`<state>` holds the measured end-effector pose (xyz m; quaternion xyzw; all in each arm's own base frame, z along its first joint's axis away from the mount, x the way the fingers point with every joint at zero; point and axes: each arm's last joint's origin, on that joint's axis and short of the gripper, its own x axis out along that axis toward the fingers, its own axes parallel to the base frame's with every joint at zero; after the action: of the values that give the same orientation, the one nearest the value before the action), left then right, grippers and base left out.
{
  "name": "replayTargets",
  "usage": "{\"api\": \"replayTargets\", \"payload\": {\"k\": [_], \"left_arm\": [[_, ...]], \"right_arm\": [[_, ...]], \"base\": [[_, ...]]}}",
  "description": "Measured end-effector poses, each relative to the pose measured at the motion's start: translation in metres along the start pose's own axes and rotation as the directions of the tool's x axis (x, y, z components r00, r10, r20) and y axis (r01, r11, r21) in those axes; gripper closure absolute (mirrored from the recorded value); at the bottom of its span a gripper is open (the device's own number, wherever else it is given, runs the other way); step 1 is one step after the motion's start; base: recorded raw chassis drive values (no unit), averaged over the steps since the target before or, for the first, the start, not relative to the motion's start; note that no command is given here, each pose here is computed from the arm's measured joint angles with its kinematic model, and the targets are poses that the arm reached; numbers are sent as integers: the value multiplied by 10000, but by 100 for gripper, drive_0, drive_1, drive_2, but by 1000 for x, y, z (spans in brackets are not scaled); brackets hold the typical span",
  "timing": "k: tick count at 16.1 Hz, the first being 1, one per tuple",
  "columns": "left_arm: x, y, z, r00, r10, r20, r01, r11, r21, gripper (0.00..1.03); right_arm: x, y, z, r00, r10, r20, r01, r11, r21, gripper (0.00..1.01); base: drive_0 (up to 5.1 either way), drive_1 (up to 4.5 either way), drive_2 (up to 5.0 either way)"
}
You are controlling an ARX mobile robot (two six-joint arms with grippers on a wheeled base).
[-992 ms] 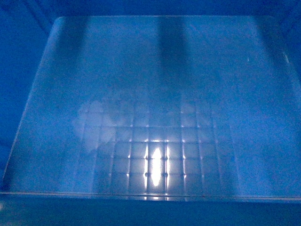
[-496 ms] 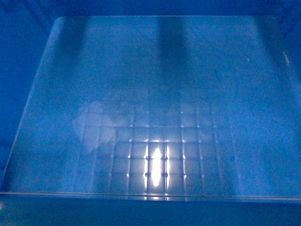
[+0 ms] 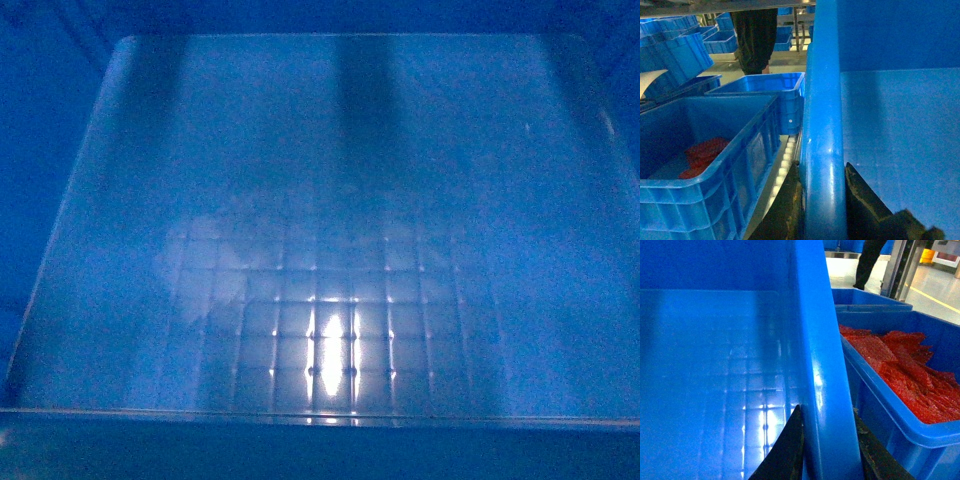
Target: Place box next to blue box on left shelf
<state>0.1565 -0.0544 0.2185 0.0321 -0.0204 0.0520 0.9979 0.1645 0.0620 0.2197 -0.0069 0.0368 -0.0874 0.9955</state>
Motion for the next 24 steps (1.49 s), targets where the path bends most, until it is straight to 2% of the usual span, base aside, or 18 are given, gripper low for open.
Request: {"api": "replayTargets", "payload": {"k": [11,12,13,14,15,17,19,21,24], "left_arm": [[0,0,0,10000,0,0,0,10000,0,87],[0,-2,0,9981,258,-552,-253,9996,103,88],[0,-6,3,9853,963,-1410,-913,9950,416,88],[3,-8,-1,9783,1187,-1699,-1104,9922,570,88],[6,-10,-4,9780,1153,-1736,-1071,9927,563,88],[15,-13,-5,9801,1183,-1591,-1146,9929,326,88],[29,-16,-1,9797,1290,-1534,-1274,9916,204,88],[47,-20,-2,9761,1248,-1779,-1214,9922,300,88],[65,-26,-5,9703,1170,-2115,-1087,9928,501,88]], "right_arm": [[0,0,0,10000,0,0,0,10000,0,86],[0,0,0,10000,-44,-44,43,10000,-35,86],[0,5,-1,9974,-430,-586,408,9984,-386,86],[2,6,-5,9958,-454,-797,415,9979,-491,86],[5,5,-6,9948,-538,-862,493,9974,-530,86],[18,5,4,9961,-511,-719,470,9972,-586,86],[42,5,16,9959,-292,-859,232,9973,-701,86],[68,4,12,9898,-119,-1420,33,9982,-602,86],[90,3,6,9786,-104,-2055,-10,9985,-555,86]], "base": [[0,0,0],[0,0,0],[0,0,0],[0,0,0],[0,0,0],[0,0,0],[0,0,0],[0,0,0],[0,0,0]]}}
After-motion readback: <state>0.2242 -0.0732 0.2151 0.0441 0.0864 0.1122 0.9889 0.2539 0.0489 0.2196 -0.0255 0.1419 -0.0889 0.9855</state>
